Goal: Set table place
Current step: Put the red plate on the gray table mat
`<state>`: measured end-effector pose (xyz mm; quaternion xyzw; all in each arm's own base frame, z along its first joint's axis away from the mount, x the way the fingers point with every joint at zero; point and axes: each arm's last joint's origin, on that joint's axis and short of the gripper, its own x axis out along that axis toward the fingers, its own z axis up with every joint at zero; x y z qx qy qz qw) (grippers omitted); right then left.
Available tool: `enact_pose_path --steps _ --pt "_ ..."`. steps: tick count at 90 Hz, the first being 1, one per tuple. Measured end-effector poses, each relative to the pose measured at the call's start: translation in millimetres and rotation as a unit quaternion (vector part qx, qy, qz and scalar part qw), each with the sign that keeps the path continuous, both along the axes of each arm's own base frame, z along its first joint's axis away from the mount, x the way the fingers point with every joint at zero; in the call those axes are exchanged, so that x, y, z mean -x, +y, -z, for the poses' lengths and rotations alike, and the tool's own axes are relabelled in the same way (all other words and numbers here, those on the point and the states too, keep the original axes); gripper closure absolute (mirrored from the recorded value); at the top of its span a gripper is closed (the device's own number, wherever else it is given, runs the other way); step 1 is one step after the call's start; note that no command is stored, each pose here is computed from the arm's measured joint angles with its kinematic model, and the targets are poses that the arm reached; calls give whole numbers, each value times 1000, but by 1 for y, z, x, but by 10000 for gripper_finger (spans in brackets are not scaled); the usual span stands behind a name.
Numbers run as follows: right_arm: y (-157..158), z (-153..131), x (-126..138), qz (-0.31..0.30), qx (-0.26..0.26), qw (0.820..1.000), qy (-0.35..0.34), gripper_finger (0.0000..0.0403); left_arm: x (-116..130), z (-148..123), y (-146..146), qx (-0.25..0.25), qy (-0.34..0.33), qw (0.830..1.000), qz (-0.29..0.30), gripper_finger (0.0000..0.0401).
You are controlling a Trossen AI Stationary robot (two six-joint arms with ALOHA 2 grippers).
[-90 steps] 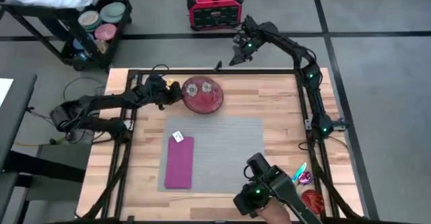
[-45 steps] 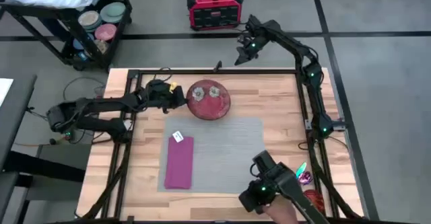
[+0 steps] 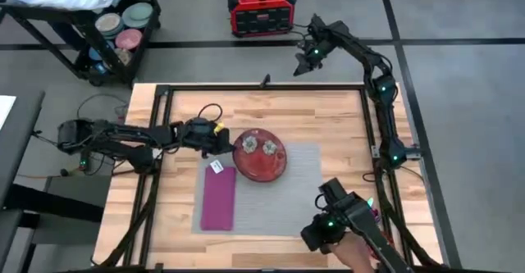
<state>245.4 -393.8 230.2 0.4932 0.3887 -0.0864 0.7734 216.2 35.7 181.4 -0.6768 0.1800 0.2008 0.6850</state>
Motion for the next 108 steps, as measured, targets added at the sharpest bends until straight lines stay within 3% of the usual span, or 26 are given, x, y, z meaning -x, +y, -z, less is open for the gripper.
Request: enact_pose_path --steps 33,64,108 --pt "-3 1 5 2 10 1000 8 403 -4 -2 -35 16 -10 999 25 401" --pt "-3 1 5 3 17 1000 16 403 -6 -3 -50 21 -21 999 42 401" --pt "-4 1 5 3 19 1000 15 403 -30 12 -62 44 -63 995 60 399"
